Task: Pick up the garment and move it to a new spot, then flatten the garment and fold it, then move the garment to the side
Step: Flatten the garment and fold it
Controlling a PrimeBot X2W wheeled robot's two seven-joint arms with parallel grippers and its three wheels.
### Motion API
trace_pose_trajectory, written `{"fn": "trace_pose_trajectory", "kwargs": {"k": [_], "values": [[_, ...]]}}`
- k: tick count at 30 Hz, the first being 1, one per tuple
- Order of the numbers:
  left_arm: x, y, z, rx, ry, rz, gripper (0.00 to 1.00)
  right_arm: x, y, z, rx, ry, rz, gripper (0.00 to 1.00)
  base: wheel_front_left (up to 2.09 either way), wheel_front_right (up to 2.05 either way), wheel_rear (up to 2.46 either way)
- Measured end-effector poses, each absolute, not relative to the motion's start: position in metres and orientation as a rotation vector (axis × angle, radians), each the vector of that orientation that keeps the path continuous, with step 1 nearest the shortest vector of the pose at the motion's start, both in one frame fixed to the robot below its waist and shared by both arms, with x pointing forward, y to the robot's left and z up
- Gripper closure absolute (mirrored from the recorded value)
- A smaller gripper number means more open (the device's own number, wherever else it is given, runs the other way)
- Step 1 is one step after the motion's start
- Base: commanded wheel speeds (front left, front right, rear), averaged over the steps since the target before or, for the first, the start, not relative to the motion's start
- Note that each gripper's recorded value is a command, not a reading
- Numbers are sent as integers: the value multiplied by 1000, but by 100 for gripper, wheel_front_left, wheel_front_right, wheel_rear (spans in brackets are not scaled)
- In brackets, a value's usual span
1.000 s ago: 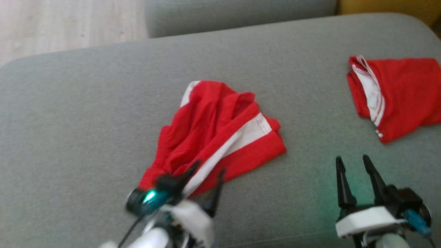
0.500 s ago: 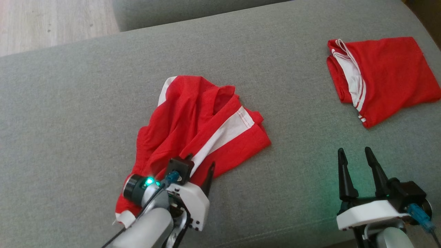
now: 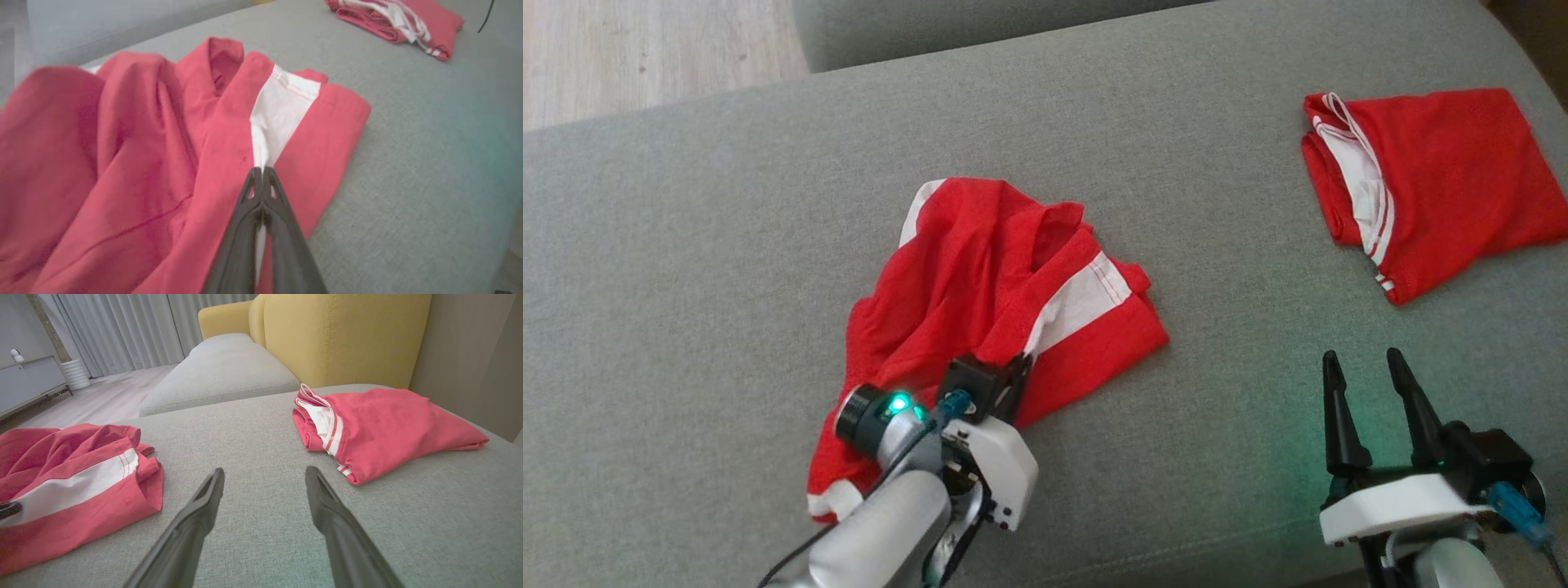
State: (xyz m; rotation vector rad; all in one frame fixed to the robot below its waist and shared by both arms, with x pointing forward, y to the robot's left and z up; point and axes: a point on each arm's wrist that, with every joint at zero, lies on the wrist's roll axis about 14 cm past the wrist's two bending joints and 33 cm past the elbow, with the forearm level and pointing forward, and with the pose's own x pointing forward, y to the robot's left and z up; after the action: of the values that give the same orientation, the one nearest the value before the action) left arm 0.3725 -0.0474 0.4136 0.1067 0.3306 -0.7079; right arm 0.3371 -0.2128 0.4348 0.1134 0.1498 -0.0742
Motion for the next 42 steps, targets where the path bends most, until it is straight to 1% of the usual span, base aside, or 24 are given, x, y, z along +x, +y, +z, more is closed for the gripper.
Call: {"fn": "trace_pose_trajectory", "kwargs": {"k": [3, 6, 9, 11, 12, 13, 14, 15, 21, 25, 29, 33, 37, 42], "values": [[367, -58, 426, 105, 275, -759, 100, 337, -213, 436, 114, 145, -75, 0, 0, 0, 0], [346, -74, 435, 104, 243, -868, 100, 336, -215, 438, 113, 140, -81, 0, 0, 0, 0], [315, -79, 426, 102, 288, -949, 100, 335, -218, 438, 113, 139, -90, 0, 0, 0, 0], [299, -71, 411, 115, 342, -962, 100, 335, -218, 438, 111, 138, -91, 0, 0, 0, 0], [291, -66, 403, 129, 373, -977, 89, 335, -218, 438, 111, 138, -91, 0, 0, 0, 0], [285, -63, 397, 135, 392, -985, 74, 335, -218, 438, 112, 140, -91, 0, 0, 0, 0], [280, -58, 388, 155, 424, -993, 19, 334, -218, 437, 112, 142, -91, 0, 0, 0, 0], [278, -58, 386, 159, 433, -999, 0, 334, -218, 437, 112, 142, -90, 0, 0, 0, 0], [274, -84, 409, 48, 387, -1035, 0, 332, -219, 438, 113, 139, -94, 0, 0, 0, 0], [280, -95, 439, -44, 296, -1027, 0, 330, -221, 441, 112, 130, -100, 0, 0, 0, 0], [318, -74, 468, -79, 159, -848, 0, 329, -223, 445, 113, 116, -104, 0, 0, 0, 0], [344, -29, 481, -96, 91, -618, 0, 325, -223, 445, 98, 116, -102, 0, 0, 0, 0], [346, 33, 465, -68, 128, -395, 0, 325, -220, 446, 89, 113, -85, 0, 0, 0, 0], [338, 90, 465, -59, 120, -219, 0, 339, -208, 455, 77, 81, -38, 0, 0, 0, 0]]}}
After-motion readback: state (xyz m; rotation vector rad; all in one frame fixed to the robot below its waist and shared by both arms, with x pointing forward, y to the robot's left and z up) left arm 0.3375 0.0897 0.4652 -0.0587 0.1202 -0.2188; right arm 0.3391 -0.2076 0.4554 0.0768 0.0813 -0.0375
